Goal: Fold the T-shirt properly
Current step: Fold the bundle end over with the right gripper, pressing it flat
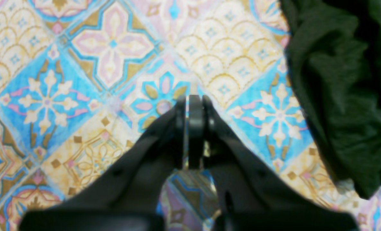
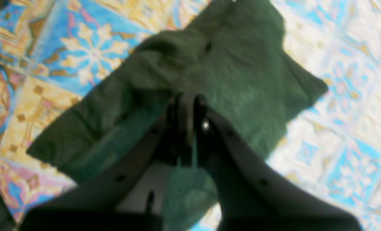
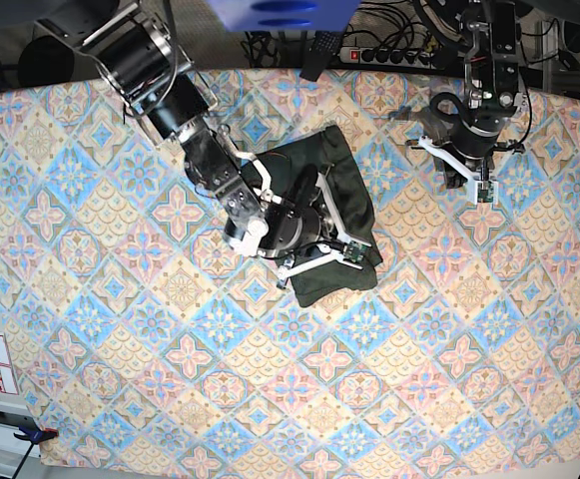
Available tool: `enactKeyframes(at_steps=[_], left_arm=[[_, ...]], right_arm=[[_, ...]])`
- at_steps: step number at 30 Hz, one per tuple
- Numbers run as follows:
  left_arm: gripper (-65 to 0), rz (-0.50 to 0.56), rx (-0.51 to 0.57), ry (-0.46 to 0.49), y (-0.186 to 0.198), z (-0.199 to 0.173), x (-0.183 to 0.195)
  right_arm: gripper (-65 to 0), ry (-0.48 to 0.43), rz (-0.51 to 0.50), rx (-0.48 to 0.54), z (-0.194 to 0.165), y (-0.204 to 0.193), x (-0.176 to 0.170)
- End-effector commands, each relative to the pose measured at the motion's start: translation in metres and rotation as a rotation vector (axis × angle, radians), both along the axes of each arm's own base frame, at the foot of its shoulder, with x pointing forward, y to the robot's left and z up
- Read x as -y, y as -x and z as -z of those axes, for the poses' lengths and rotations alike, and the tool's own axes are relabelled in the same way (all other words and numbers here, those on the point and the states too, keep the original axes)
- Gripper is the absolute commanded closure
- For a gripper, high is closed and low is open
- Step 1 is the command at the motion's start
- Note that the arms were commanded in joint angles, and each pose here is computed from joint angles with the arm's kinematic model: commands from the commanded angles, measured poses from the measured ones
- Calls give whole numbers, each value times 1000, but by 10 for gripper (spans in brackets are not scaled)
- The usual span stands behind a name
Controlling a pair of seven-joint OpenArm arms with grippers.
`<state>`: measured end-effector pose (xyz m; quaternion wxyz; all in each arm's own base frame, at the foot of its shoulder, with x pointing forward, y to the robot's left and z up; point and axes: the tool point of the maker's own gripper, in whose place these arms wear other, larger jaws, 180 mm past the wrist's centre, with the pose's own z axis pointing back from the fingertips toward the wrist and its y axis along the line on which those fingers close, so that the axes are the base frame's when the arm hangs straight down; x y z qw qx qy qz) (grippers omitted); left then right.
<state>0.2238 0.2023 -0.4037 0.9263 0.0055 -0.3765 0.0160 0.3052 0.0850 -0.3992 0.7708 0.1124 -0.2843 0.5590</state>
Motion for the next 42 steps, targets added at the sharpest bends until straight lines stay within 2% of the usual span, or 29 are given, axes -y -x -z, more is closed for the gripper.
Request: enactKeyframes(at_steps=[1, 7, 20, 30, 32, 38, 42], left_arm=[[0, 5, 38, -9, -4, -9, -1], [0, 3, 26, -7, 1, -6, -1], [0, -16, 37, 4, -1, -8, -2], [0, -15, 49, 2, -3, -12, -1], [0, -10, 65, 1, -6, -17, 0], [0, 3, 119, -3, -12, -37, 4], [0, -1, 129, -7, -13, -41, 2]], right_arm=[[0, -51, 3, 45, -19, -17, -12], [0, -38, 12, -49, 14, -14, -15], [0, -24, 11, -77, 25, -15, -15], [0, 52, -187, -80, 41, 33, -45], [0, 54, -203, -74, 41, 36, -48], [0, -25, -236, 19, 3, 31, -69], [0, -30, -247, 47, -9, 31, -73]])
